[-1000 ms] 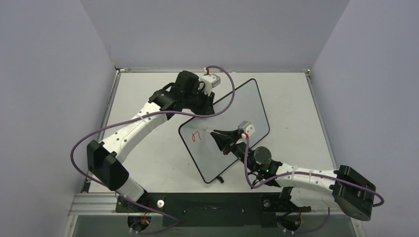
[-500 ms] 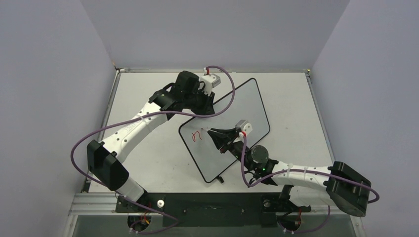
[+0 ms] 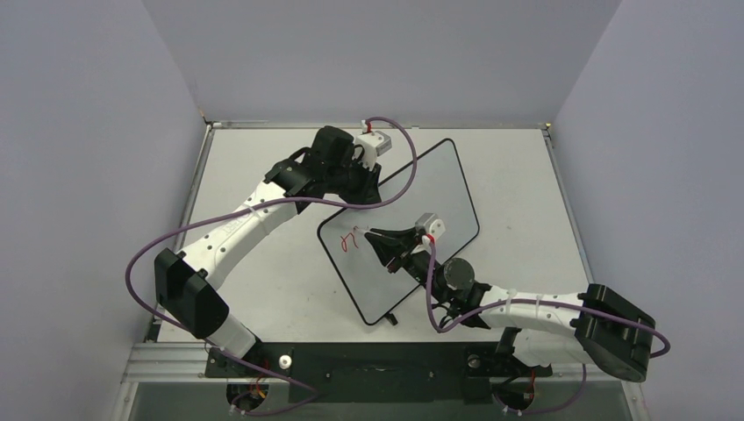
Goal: Write a sentence on the whiteboard
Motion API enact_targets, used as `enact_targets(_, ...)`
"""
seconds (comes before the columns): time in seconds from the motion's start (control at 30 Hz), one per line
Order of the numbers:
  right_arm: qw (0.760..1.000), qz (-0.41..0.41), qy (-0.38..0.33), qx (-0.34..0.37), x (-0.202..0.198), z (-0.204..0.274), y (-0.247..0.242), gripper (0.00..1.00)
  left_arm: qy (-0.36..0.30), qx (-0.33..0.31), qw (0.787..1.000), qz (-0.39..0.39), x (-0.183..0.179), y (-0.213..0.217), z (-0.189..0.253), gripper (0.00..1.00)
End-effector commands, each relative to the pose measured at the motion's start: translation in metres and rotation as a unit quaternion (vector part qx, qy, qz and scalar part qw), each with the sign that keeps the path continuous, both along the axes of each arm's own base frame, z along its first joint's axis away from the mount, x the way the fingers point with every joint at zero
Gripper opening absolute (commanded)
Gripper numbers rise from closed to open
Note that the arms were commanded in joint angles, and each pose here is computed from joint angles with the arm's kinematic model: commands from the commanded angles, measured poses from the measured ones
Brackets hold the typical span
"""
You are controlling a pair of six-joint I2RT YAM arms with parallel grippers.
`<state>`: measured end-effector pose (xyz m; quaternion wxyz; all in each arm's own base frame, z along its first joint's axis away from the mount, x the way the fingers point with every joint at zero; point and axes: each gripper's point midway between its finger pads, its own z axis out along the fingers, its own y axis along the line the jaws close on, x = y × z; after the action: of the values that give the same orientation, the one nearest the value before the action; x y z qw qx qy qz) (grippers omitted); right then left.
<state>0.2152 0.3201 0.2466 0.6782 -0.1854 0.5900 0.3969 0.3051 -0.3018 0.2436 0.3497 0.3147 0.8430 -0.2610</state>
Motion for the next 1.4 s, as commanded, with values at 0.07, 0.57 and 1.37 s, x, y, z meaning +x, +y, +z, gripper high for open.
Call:
enact_targets(0.07,1.000,0.014,0.014,-0.005,-0.008,-0.016,0.002,0.00,-0.083,0.034,0.996,0.023,0.023,0.016,0.016,0.00)
enact_targets(0.57,0.999,-0.033,0.030,-0.030,0.000,-0.034,-0.016,0.00,-0.084,0.036,0.995,0.025,0.024,0.017,0.016,0.00)
enact_targets(1.37,0.999,-0.039,0.003,-0.027,0.014,-0.002,-0.007,0.00,-0.084,0.039,0.995,0.025,0.023,0.018,0.015,0.00)
